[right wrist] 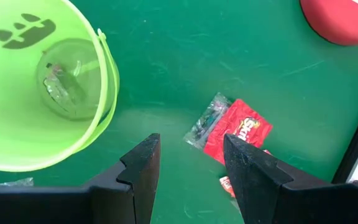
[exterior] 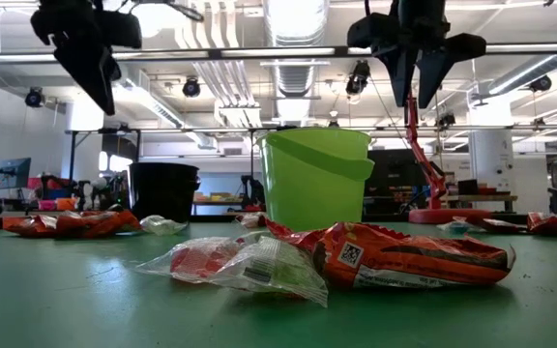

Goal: Sort candy
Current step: Put the orange chocolate into the black bucket

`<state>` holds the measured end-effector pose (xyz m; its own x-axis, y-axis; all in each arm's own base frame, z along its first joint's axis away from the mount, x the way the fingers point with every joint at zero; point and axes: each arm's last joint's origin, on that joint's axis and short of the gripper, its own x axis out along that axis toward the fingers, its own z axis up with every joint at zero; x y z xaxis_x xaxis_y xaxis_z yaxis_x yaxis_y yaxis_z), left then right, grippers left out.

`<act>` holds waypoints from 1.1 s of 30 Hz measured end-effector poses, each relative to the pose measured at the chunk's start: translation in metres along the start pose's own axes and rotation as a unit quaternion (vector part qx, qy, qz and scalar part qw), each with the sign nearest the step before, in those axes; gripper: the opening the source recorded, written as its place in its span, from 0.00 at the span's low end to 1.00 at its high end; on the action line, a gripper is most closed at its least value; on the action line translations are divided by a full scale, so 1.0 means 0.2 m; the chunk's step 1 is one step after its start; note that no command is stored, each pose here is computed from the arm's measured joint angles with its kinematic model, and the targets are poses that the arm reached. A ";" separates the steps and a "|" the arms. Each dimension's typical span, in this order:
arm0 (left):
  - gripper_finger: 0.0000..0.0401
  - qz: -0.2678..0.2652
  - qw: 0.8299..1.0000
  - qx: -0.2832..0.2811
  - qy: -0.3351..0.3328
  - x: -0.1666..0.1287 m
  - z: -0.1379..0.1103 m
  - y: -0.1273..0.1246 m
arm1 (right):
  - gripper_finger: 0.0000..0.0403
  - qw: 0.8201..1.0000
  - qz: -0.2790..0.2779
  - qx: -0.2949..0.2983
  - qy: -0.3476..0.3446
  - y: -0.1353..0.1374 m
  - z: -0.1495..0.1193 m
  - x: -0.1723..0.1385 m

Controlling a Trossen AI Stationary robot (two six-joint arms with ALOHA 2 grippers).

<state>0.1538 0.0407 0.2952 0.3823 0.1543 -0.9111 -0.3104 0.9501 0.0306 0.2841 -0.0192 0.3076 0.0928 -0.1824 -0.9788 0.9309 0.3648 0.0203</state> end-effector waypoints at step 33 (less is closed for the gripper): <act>0.38 -0.169 0.978 0.087 0.081 0.48 0.07 0.01 | 0.42 0.998 0.017 -0.059 0.026 0.02 -0.06 -0.01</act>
<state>0.2014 0.0605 0.2133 0.2894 -0.2090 -0.9341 -0.0320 0.9732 -0.2277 0.2844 -0.0065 0.3076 0.1017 -0.1219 -0.9873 0.8792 0.4753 0.0319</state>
